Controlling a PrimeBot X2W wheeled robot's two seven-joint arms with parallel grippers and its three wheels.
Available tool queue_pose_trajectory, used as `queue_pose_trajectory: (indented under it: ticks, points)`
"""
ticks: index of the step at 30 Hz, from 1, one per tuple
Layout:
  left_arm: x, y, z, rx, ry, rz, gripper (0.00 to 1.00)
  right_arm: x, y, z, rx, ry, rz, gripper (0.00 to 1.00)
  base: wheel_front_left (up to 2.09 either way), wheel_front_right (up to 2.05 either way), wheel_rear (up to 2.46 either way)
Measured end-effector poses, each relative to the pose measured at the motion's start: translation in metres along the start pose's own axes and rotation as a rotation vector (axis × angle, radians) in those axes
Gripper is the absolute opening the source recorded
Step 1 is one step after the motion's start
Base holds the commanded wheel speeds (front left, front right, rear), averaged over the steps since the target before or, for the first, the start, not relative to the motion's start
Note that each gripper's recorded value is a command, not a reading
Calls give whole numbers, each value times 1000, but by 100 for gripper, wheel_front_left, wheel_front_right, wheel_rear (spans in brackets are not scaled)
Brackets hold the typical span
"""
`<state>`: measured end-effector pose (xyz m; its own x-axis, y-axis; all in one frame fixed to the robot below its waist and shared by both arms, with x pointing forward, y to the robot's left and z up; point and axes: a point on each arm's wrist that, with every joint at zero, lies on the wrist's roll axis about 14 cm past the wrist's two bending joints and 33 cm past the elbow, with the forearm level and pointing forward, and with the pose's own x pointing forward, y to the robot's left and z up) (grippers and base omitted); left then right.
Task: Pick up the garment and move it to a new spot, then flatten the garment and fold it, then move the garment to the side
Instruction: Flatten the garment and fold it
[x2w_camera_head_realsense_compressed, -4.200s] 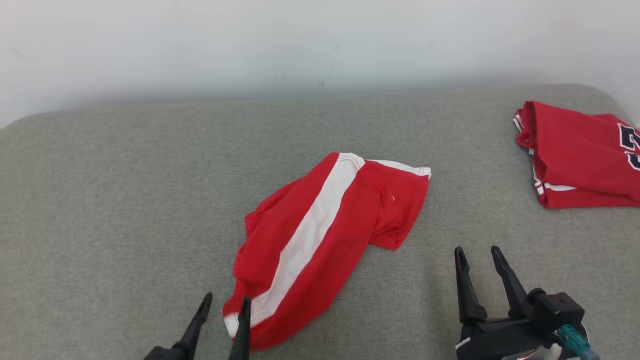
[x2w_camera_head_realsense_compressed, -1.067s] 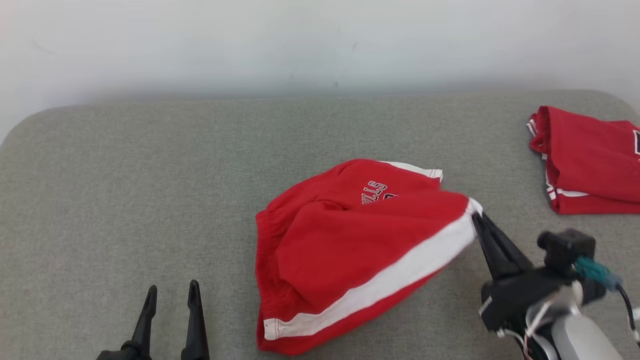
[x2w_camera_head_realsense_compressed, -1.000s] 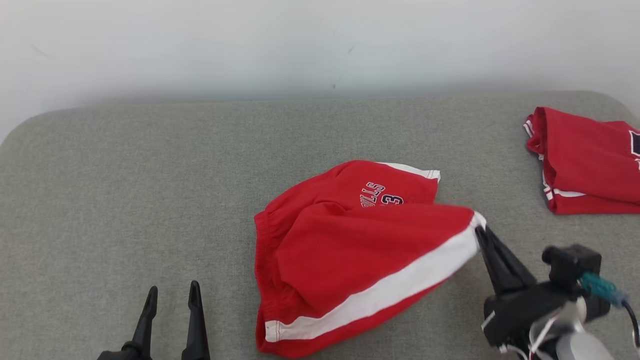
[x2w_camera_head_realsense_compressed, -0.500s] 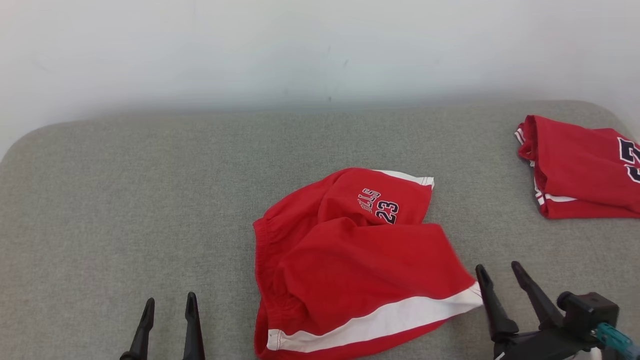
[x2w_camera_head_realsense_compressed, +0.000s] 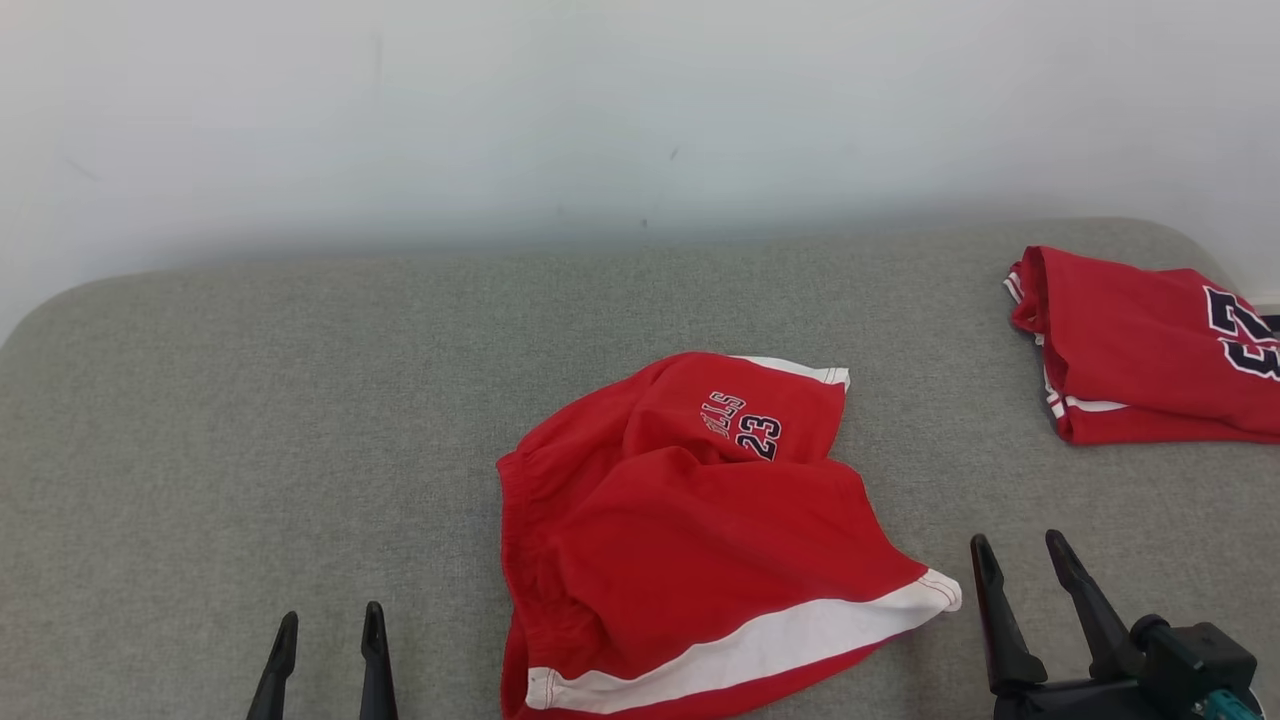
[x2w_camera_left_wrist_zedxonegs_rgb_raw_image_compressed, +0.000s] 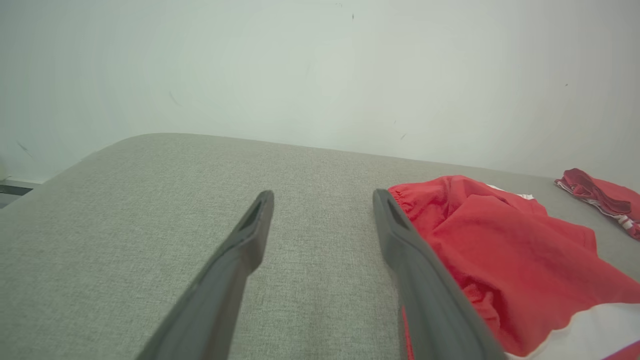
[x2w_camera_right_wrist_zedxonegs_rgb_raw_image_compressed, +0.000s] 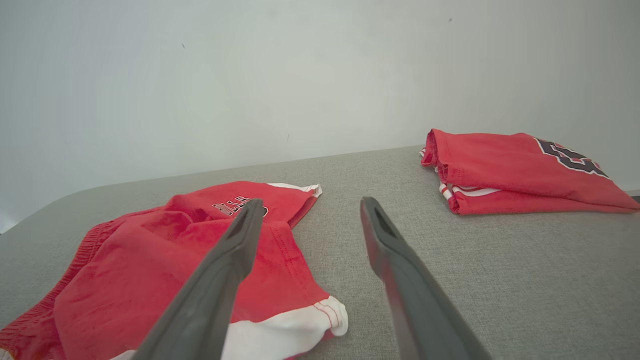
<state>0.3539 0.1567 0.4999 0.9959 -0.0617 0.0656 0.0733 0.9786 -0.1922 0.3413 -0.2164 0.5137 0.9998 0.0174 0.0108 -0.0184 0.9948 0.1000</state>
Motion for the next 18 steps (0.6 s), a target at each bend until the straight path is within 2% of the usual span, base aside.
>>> queue_pose_trajectory:
  ticks: [7, 18]
  points:
    - [-3, -1, 0, 99, 6, -25, 100, -4, -2, -1, 0, -20, -10, 100, 0, 0, 0]
    - [-11, 33, 1, 156, 17, 62, 100, -5, 2, -15, 13, 4, -9, 100, 0, 0, 0]
